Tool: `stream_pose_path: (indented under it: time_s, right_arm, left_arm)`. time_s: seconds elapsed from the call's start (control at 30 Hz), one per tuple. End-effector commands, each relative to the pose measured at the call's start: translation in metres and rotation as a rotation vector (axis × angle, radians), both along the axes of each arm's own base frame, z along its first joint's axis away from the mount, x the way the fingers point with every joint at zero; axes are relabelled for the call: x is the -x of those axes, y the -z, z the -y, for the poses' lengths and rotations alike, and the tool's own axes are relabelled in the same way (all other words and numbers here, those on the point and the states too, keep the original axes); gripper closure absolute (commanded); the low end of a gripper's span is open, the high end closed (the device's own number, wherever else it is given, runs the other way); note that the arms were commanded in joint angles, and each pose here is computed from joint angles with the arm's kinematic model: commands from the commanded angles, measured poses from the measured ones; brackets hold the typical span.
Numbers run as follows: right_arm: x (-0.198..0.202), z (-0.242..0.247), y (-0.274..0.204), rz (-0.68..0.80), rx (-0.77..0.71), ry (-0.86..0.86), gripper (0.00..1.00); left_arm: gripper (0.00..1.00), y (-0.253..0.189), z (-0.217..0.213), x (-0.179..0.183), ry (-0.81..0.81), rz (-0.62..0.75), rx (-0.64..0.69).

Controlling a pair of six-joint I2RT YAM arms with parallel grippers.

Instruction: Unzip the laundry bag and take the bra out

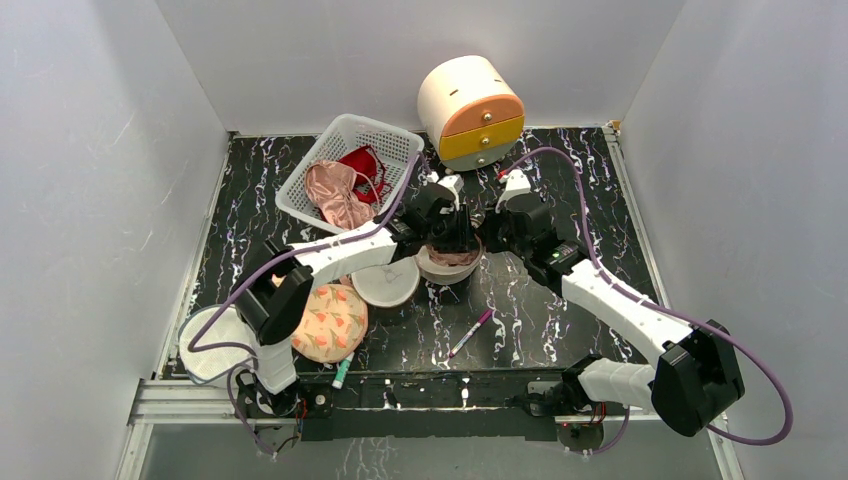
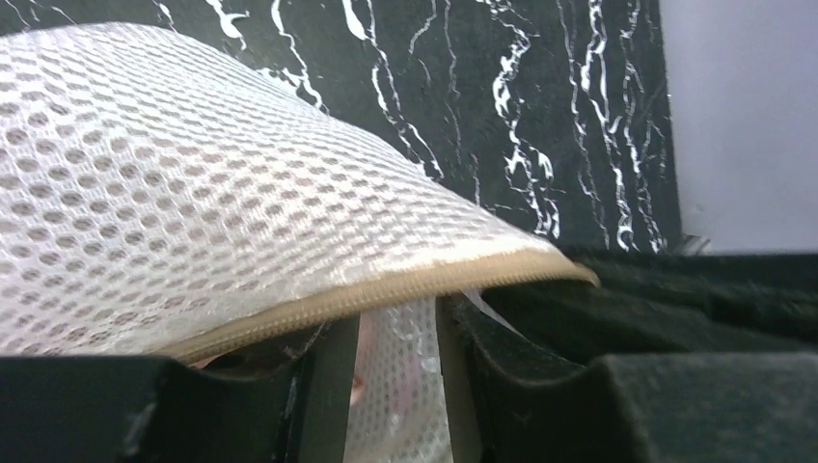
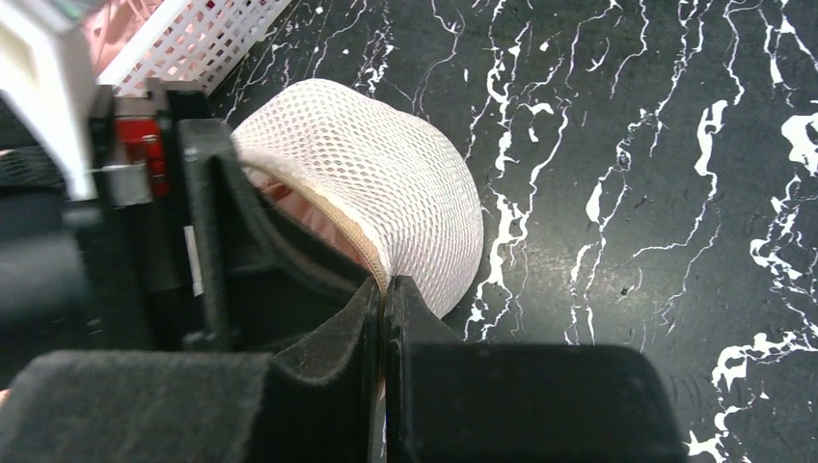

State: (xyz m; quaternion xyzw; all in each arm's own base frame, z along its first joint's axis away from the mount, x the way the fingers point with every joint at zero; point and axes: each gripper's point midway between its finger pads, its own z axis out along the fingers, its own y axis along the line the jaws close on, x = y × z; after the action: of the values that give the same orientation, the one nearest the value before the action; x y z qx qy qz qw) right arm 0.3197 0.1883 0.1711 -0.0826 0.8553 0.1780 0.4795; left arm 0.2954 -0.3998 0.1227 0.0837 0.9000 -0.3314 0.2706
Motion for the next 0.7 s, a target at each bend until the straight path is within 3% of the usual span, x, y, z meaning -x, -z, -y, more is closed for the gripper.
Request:
stream_pose_path:
  time_s: [0.0, 0.2, 0.47, 0.67]
  right_arm:
    - [-0.009, -0.008, -0.039, 0.104, -0.092, -0.011, 1.00]
    - [-0.008, -0.009, -0.038, 0.097, -0.090, -0.018, 1.00]
    - [-0.007, -0.011, -0.038, 0.093, -0.094, -0.030, 1.00]
    - [-0.005, -0.011, -0.038, 0.088, -0.092, -0.033, 1.00]
  left_arm:
    - [0.69, -0.014, 0.005, -0.034, -0.082, 0.074, 0.047]
    - [0.73, -0.002, 0.002, -0.048, -0.114, 0.038, 0.105]
    - [0.61, -0.004, 0.018, -0.051, -0.073, 0.047, 0.178]
    - [0.60, 0.005, 0.027, -0.053, -0.060, 0.037, 0.209]
